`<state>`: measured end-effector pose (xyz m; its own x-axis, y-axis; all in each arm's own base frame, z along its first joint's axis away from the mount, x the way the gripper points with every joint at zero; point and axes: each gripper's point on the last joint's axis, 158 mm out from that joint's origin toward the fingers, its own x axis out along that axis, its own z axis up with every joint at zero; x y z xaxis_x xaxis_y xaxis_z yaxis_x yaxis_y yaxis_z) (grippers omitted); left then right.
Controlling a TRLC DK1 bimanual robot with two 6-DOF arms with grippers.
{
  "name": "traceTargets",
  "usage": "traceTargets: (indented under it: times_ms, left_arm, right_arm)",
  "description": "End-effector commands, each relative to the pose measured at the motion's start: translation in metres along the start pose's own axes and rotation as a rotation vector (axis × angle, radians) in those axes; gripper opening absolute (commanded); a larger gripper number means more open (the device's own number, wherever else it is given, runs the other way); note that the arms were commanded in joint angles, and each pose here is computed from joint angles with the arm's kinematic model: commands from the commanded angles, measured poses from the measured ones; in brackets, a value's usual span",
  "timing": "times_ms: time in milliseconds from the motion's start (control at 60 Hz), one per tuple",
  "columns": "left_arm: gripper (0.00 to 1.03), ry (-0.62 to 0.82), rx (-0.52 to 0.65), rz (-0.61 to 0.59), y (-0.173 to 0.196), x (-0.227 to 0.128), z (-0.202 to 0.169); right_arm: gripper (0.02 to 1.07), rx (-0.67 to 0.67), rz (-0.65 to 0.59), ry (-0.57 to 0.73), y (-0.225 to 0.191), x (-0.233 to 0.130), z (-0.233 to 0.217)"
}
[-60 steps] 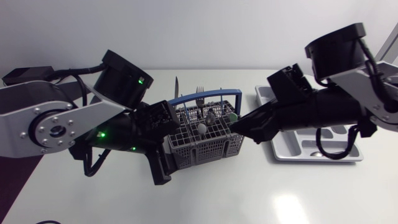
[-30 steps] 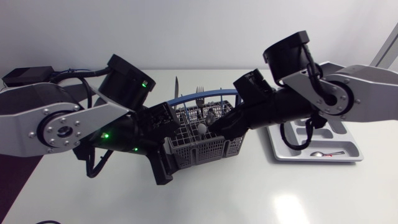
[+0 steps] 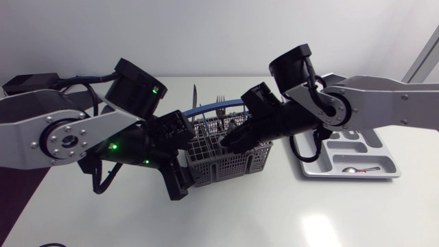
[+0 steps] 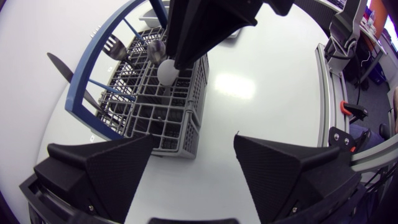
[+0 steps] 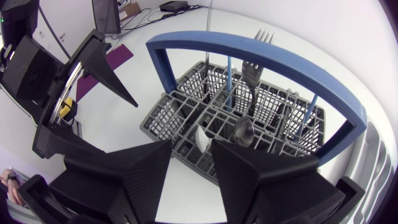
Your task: Unload the cutlery basket into the drawer organizer.
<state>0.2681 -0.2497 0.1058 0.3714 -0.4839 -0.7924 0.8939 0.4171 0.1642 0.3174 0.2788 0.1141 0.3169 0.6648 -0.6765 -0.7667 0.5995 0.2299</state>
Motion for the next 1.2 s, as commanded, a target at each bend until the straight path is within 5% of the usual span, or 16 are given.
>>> traceTargets:
  times_ms: [0, 483, 1183]
  left_arm:
    - [0.89, 0.021, -0.037, -0.021, -0.005, 0.004, -0.011]
    - [0.89, 0.010, -0.038, -0.020, -0.001, 0.008, -0.008]
    - [0.89, 0.007, -0.035, -0.024, -0.002, 0.013, -0.008]
  right_arm:
    - [0.46, -0.021, -0.004, 0.002, -0.001, 0.009, 0.005]
    - [0.13, -0.035, -0.019, 0.037, -0.009, 0.025, -0.003]
    - [0.08, -0.052, 0.007, -0.028, 0.008, -0.009, 0.015]
